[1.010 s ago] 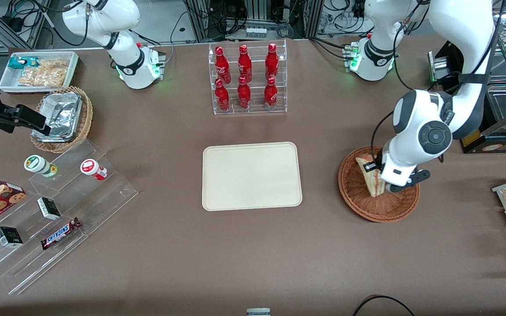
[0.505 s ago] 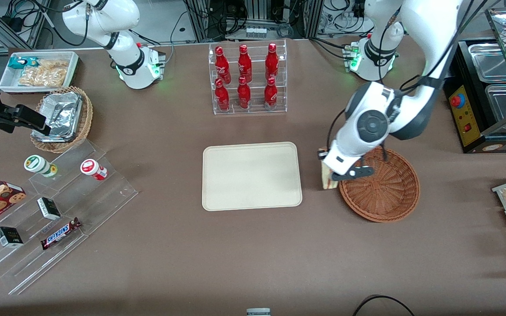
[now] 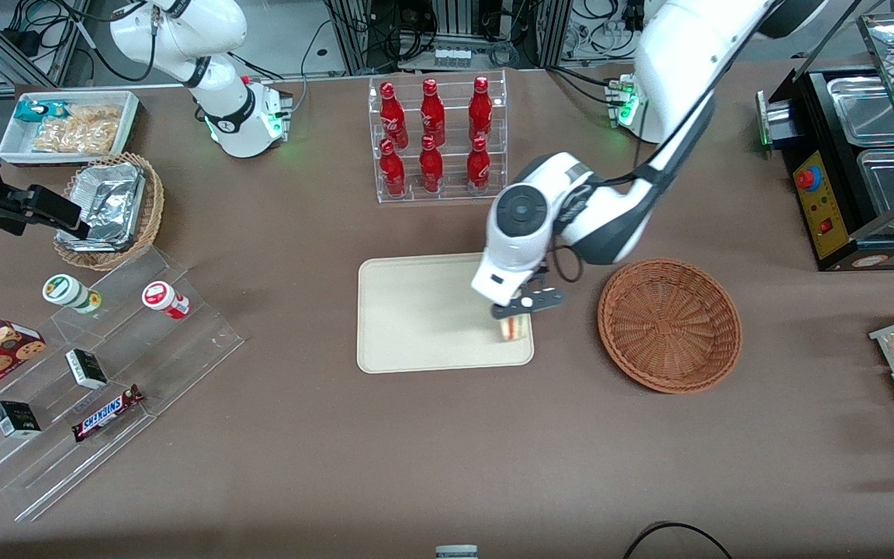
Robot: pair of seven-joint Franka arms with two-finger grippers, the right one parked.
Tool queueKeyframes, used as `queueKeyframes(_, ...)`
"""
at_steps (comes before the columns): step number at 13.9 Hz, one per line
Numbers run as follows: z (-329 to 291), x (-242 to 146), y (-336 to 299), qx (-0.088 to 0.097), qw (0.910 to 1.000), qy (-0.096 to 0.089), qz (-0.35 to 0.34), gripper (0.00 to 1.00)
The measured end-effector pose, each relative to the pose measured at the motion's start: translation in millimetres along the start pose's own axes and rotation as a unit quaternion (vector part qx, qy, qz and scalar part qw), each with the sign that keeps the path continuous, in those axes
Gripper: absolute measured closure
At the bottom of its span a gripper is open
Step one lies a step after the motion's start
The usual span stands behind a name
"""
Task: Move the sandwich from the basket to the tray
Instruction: 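Carry the sandwich with the left gripper over the cream tray, then lower the sandwich onto the tray and open the left gripper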
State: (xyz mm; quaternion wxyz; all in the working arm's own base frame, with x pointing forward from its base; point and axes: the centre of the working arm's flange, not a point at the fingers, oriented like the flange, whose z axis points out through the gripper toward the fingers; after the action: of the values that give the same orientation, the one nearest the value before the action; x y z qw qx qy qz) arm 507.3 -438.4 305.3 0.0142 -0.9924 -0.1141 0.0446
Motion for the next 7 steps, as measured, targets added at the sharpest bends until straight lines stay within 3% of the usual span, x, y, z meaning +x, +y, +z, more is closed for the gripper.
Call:
queueKeyframes(4,12.8,-11.6,52.5,-0.025,0.9996,-0.010,0.000,0.85)
queueKeyframes(7,32.1,-20.6,76.3,-0.027,0.9995,-0.017,0.002,0.85)
